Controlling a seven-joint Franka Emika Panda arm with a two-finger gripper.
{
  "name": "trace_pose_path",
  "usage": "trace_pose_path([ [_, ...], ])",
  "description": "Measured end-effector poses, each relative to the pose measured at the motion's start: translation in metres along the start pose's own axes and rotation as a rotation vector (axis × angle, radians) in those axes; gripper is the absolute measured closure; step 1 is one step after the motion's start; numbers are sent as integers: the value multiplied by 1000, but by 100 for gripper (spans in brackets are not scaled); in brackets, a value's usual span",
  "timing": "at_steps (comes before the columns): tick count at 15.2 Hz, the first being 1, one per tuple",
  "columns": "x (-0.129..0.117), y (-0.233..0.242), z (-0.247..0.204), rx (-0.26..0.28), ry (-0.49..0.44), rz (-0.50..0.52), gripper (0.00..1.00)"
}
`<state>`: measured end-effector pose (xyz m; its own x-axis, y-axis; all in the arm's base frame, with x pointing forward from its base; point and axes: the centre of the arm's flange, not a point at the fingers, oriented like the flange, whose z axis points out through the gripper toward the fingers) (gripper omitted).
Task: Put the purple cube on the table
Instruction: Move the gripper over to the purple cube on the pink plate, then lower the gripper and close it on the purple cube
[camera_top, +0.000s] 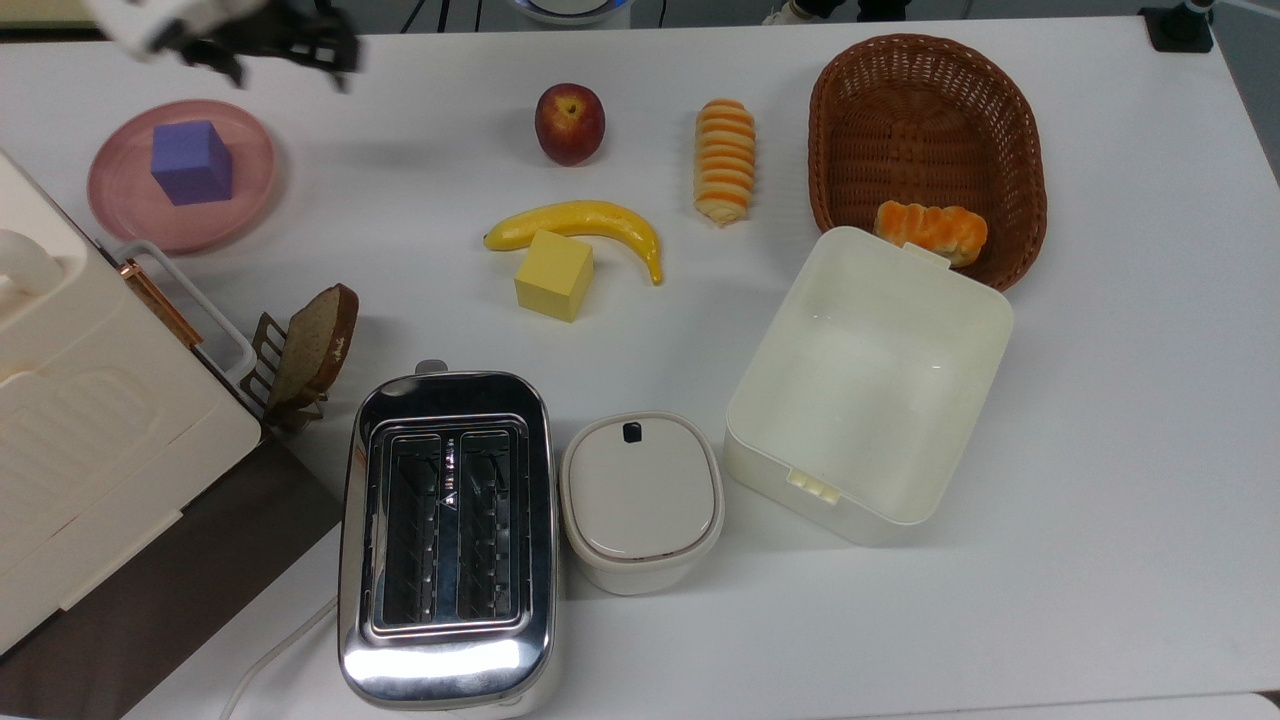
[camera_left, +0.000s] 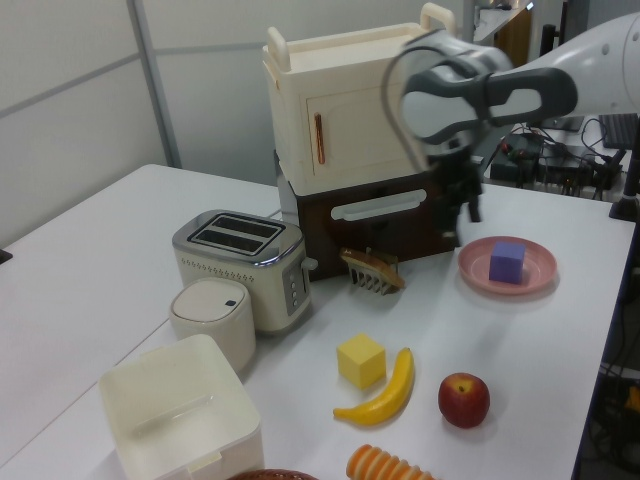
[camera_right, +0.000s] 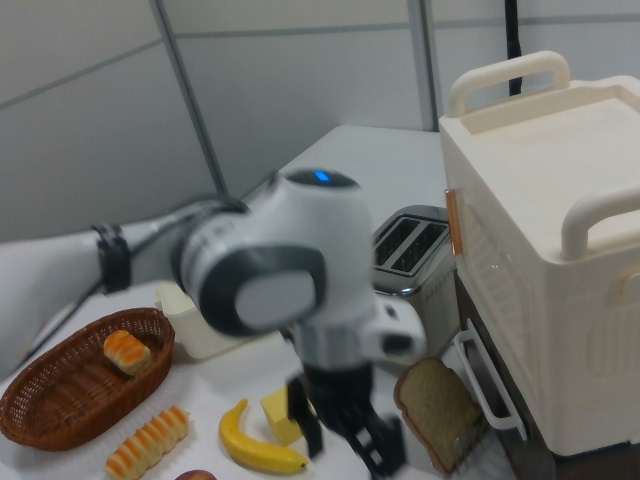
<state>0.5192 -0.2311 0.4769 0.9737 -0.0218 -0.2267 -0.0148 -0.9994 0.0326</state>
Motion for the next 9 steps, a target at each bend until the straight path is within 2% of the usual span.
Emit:
trace_pose_path([
  [2,-19,53,22,-5,27,-10,0],
  [5,-33,99,59,-44,70,-13,0],
  [9,-20,120,104,-129,100,-12,0],
])
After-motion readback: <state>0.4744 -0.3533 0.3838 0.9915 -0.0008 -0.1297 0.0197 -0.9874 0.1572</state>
